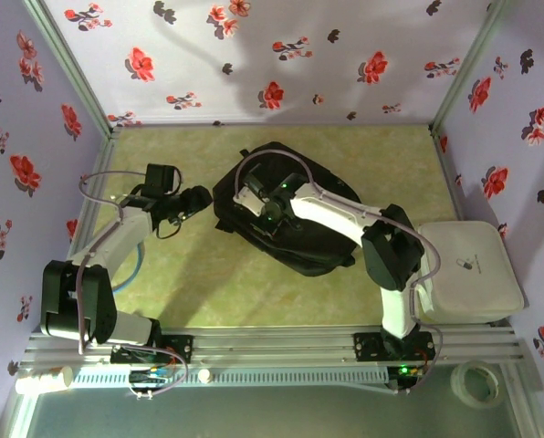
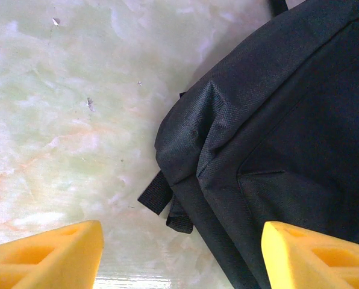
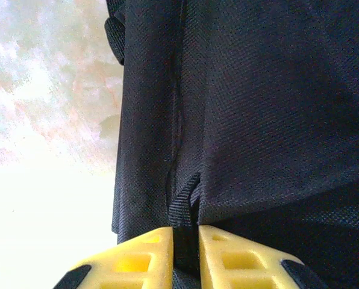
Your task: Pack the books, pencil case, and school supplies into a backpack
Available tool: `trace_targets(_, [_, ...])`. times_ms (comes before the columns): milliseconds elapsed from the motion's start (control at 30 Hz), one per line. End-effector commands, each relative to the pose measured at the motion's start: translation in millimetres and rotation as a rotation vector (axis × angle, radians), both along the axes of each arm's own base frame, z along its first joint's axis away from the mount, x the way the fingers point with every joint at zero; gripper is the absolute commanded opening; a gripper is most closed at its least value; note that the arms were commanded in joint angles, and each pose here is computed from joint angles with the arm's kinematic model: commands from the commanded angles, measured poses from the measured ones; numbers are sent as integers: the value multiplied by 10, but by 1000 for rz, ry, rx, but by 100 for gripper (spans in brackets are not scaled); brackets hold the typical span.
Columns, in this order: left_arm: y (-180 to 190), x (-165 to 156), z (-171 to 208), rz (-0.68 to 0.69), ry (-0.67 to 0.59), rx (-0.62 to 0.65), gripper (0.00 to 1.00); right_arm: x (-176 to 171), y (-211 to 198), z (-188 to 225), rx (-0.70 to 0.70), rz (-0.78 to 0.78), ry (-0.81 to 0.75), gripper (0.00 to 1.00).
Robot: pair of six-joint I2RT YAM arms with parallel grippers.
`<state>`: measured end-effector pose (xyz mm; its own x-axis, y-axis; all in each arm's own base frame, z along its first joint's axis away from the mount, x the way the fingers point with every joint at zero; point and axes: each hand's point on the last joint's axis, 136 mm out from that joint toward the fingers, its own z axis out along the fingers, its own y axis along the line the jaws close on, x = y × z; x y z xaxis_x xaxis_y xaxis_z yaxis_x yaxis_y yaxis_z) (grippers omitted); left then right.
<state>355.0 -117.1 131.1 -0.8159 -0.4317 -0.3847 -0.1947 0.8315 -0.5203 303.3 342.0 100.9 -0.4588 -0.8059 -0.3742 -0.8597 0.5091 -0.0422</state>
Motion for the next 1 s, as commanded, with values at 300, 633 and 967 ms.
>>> trace_targets(300, [1,-10,-42,-1,14,-16,70,153,-24,299,147,-100,-53,3])
trace_targets(633, [-251,-104,-86,-36,42,-129,70,380,-176,457,223,-239,-153,0])
trace_targets(967, [-818,-323,-114,-118,67,-258,68,569,-362,450,225,-402,-167,0])
